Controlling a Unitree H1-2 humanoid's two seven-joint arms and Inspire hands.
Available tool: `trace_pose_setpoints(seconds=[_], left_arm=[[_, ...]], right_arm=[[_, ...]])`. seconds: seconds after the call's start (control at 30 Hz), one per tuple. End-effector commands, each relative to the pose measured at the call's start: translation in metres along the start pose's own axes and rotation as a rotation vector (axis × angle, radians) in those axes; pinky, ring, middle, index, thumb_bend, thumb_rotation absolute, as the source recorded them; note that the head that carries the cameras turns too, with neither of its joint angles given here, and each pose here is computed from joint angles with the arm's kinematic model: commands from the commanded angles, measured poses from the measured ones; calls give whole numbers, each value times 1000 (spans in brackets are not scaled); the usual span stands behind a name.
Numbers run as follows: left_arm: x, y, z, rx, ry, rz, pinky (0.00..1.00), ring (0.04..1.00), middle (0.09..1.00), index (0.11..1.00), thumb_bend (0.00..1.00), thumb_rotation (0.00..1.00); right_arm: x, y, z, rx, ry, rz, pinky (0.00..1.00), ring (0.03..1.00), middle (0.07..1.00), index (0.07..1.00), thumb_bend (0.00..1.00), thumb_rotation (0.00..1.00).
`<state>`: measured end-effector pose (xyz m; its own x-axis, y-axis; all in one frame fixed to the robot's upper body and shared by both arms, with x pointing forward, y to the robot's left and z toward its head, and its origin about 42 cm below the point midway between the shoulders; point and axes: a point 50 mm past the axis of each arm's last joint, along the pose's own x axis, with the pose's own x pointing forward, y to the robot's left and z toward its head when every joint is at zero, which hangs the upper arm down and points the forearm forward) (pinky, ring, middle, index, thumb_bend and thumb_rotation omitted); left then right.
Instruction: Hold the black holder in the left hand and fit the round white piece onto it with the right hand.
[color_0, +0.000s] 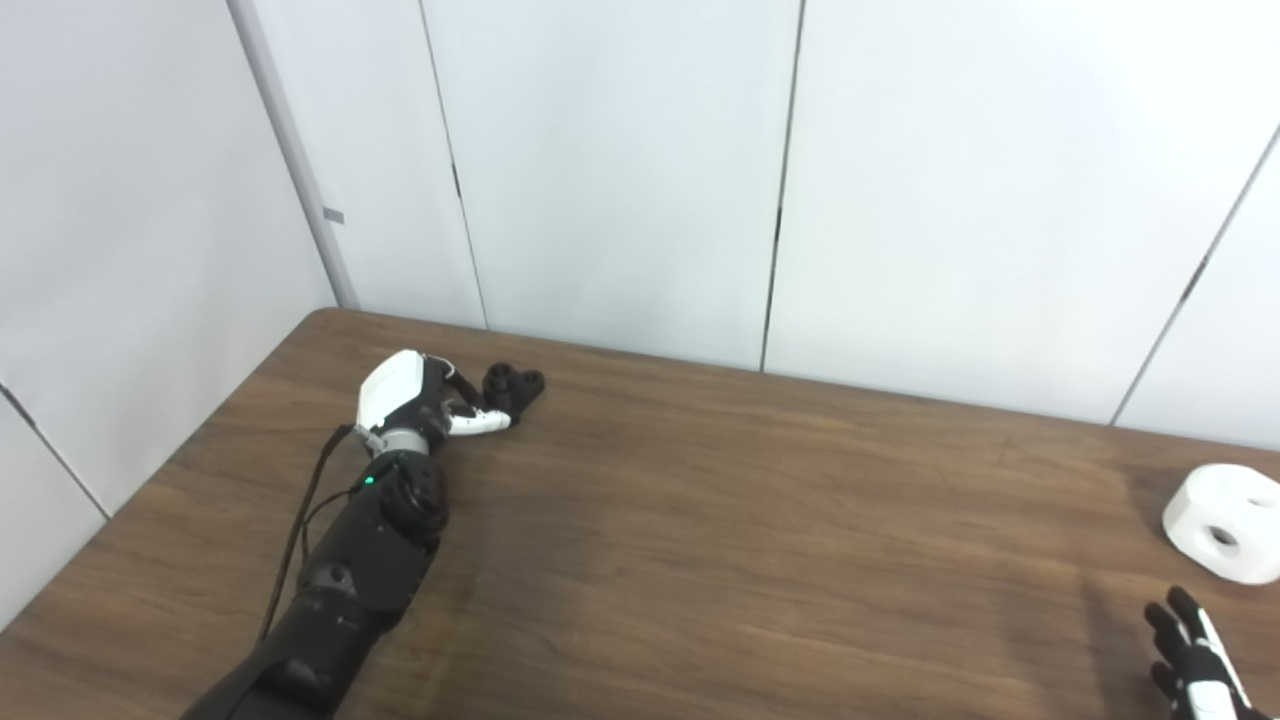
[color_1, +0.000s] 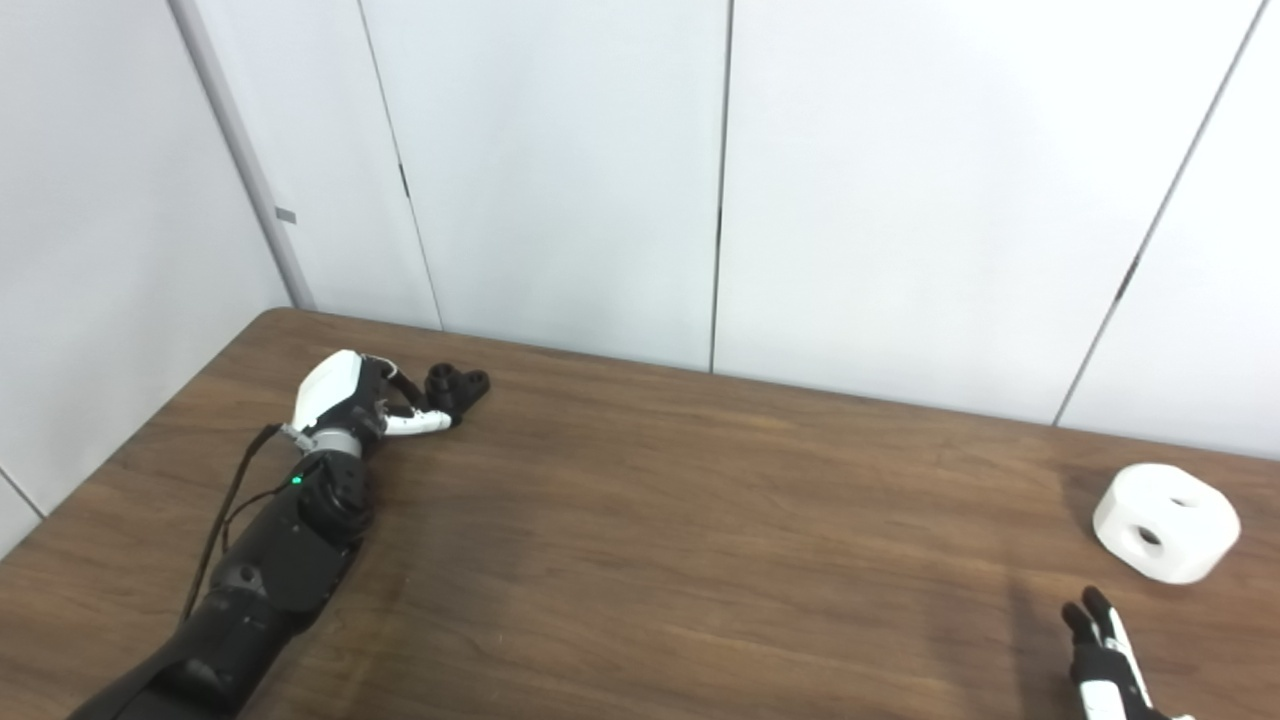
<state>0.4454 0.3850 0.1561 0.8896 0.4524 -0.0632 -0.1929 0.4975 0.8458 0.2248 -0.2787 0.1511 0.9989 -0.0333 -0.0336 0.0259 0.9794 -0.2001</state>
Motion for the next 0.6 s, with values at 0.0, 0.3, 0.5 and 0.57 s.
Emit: trace_pose_setpoints(seconds=[0.0,0.3,0.5,0.57], left_arm=[[8,9,11,16,-31,7,1000,923,799,483,523,49],[5,10,11,8,-50,-9,1000,927,801,484,522,48],[-4,11,16,8,-93,-28,1000,922,802,485,522,47],[-8,10,19,4,-116,-41,1000,913,800,485,522,48]], right_arm=[[3,-5,16,-15,-80,-17,1000,990,967,1000,566,1000],[5,-2,18,-5,-88,-13,1000,1000,969,1000,548,1000],[5,1,17,-10,-85,-19,1000,1000,965,1000,547,1000],[5,2,17,-7,-85,-17,1000,1000,968,1000,546,1000]])
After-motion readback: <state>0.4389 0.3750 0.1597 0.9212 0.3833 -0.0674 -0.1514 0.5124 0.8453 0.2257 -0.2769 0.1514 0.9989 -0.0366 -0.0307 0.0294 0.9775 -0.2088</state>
